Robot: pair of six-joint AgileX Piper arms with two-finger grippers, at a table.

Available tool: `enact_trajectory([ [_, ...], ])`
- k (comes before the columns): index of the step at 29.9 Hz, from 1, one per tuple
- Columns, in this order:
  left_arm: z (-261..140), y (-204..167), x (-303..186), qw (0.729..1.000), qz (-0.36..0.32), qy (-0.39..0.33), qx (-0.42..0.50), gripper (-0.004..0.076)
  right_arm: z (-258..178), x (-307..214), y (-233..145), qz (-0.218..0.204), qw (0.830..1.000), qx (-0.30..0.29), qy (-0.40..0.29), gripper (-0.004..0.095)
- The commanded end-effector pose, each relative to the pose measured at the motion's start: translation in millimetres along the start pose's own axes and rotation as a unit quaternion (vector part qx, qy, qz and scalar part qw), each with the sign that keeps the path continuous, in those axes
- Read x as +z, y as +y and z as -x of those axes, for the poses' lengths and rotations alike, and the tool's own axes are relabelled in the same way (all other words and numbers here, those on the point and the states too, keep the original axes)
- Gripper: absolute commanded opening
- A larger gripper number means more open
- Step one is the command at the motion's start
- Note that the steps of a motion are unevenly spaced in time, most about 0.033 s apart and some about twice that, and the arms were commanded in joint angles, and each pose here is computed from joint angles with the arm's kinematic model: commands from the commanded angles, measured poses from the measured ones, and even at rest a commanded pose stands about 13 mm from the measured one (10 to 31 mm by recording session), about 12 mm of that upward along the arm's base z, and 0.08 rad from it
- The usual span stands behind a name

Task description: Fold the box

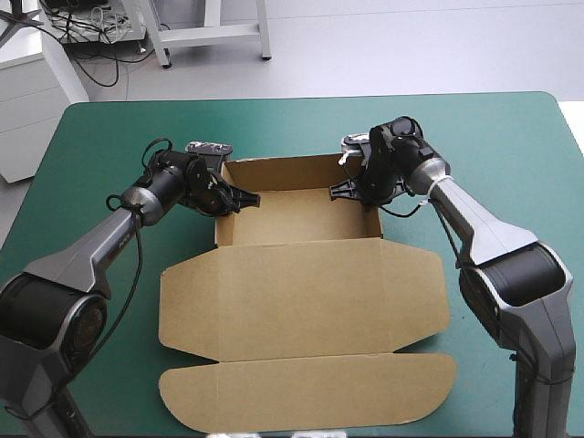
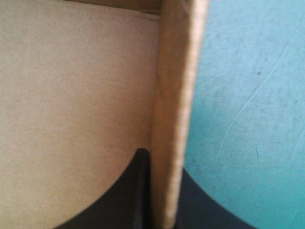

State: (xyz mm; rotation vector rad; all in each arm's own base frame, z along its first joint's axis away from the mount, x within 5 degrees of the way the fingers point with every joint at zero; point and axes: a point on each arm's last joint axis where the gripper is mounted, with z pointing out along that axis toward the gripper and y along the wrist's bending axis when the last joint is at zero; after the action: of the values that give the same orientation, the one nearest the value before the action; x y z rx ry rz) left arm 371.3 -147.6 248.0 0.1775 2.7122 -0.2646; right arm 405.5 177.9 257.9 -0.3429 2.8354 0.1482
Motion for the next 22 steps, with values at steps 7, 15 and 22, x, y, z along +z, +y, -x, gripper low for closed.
enact_trajectory([
  [7,11,-12,-24,0.998,0.003,0.008,0.06,0.0336,6,-24,7,0.021,0.999,-0.023,-0.023,0.0423],
  [15,23,-15,-48,0.998,0.009,0.011,0.057,0.0407,15,-55,6,0.009,0.999,-0.027,-0.043,0.0425],
  [22,33,-19,-78,0.998,0.008,-0.015,0.062,0.0407,17,-80,6,0.013,0.997,-0.027,-0.077,0.0425],
])
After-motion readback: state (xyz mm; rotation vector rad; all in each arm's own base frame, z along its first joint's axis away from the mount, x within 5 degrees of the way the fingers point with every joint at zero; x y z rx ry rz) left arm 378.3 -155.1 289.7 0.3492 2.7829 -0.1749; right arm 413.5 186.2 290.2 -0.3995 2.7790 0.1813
